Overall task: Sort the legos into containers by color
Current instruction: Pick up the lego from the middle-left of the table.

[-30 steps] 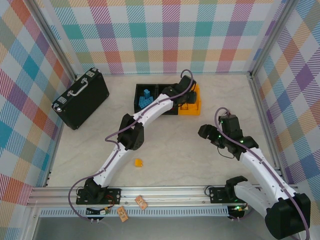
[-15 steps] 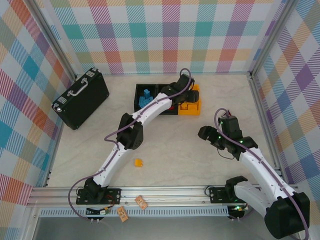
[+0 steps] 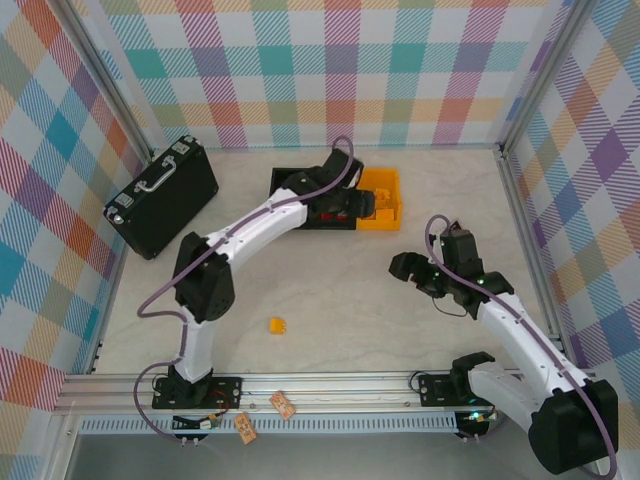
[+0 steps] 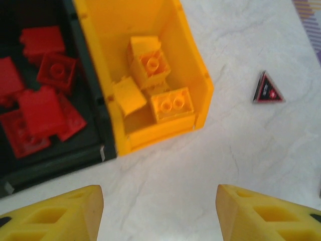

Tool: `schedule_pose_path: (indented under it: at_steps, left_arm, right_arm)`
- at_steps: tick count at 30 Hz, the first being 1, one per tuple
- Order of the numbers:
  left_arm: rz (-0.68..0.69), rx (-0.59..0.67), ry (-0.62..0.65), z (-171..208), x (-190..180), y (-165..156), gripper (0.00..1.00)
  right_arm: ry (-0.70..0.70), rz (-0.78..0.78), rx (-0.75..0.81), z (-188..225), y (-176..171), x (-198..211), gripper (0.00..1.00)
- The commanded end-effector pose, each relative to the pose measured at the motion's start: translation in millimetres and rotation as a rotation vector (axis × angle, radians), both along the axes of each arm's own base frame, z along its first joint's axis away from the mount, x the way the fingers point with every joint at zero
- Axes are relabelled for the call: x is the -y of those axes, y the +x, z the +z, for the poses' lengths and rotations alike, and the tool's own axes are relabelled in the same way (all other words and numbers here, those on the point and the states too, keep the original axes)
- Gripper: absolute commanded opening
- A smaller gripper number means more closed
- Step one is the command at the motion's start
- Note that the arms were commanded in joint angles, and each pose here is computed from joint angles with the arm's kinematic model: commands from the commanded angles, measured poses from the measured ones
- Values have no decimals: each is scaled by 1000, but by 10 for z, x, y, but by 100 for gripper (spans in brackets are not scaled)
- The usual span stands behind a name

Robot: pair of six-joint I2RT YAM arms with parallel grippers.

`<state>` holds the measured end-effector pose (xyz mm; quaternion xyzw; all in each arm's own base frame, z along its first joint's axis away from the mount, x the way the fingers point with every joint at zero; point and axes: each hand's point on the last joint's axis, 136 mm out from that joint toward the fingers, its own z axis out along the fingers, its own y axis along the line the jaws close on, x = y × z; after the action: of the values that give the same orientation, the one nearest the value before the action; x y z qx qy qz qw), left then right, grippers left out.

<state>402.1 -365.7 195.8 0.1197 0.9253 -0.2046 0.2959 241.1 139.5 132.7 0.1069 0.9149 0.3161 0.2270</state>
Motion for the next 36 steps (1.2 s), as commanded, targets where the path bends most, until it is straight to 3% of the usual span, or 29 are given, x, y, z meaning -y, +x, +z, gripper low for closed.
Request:
schedule_pose_path:
  at_steps: [1, 8, 25, 36]
  left_arm:
    - [28, -73, 54, -154, -263, -296, 60]
    - [93, -156, 123, -408, -832, -826, 62]
    - [182, -389, 247, -1026, -1716, -1908, 68]
    - [281, -519, 338, -1600, -1911, -2303, 74]
  right_arm:
    - [33, 122, 39, 78, -55, -203, 74]
    - [7, 244, 66, 108, -137, -462, 74]
    - [-22, 510, 53, -77, -505, -1041, 74]
    - [-33, 525, 29, -167, -506, -1172, 74]
